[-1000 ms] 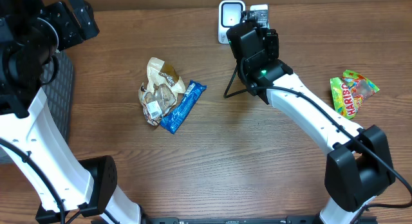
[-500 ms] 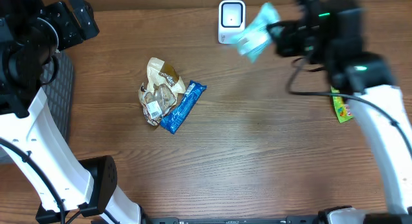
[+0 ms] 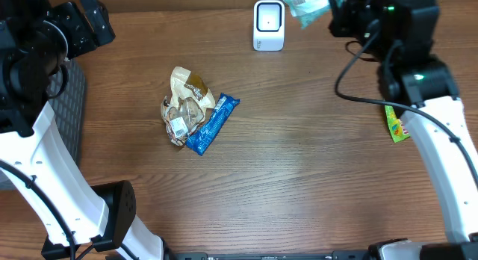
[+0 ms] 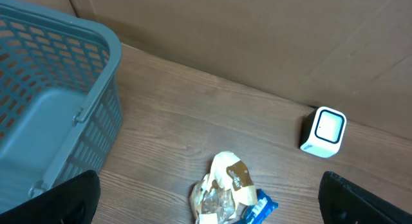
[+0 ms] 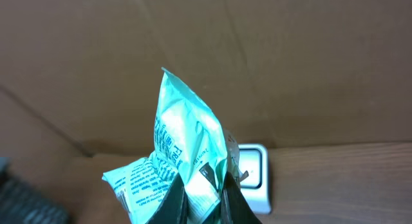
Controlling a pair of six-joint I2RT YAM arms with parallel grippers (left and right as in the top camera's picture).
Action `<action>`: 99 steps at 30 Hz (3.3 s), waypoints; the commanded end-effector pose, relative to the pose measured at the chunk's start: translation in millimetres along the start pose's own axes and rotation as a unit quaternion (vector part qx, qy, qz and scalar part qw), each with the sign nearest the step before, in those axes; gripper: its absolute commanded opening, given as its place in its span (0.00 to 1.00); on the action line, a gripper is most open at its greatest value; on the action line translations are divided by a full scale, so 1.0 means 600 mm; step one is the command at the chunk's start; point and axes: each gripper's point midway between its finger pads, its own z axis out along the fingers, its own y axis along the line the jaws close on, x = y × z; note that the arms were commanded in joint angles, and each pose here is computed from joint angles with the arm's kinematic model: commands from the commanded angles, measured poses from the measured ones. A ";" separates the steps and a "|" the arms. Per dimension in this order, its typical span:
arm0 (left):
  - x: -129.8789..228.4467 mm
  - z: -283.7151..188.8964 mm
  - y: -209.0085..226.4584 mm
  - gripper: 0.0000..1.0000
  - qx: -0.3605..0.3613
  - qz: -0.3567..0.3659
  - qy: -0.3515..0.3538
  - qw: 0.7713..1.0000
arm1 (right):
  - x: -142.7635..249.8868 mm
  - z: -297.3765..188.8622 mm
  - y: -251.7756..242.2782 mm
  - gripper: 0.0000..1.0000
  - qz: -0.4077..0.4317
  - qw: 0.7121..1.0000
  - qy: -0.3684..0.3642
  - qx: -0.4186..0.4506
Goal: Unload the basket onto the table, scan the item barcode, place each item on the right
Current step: 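Lift the light green packet toward the white scanner, then hold the light green packet in front of the white scanner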
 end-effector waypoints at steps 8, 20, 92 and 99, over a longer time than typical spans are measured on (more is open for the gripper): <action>-0.002 0.005 0.006 1.00 -0.008 -0.005 -0.001 1.000 | 0.030 0.083 -0.009 0.04 -0.050 0.991 -0.053 0.110; -0.002 0.004 0.006 1.00 -0.008 -0.005 -0.001 1.000 | 0.072 0.166 -0.016 0.04 -0.184 0.965 -0.085 0.166; -0.002 0.004 0.006 1.00 -0.008 -0.005 -0.001 1.000 | 0.159 0.301 -0.014 0.04 -0.624 0.715 -0.245 0.198; -0.002 0.004 0.006 1.00 -0.008 -0.005 -0.001 1.000 | 0.159 0.300 -0.011 0.04 -0.633 0.707 -0.246 0.199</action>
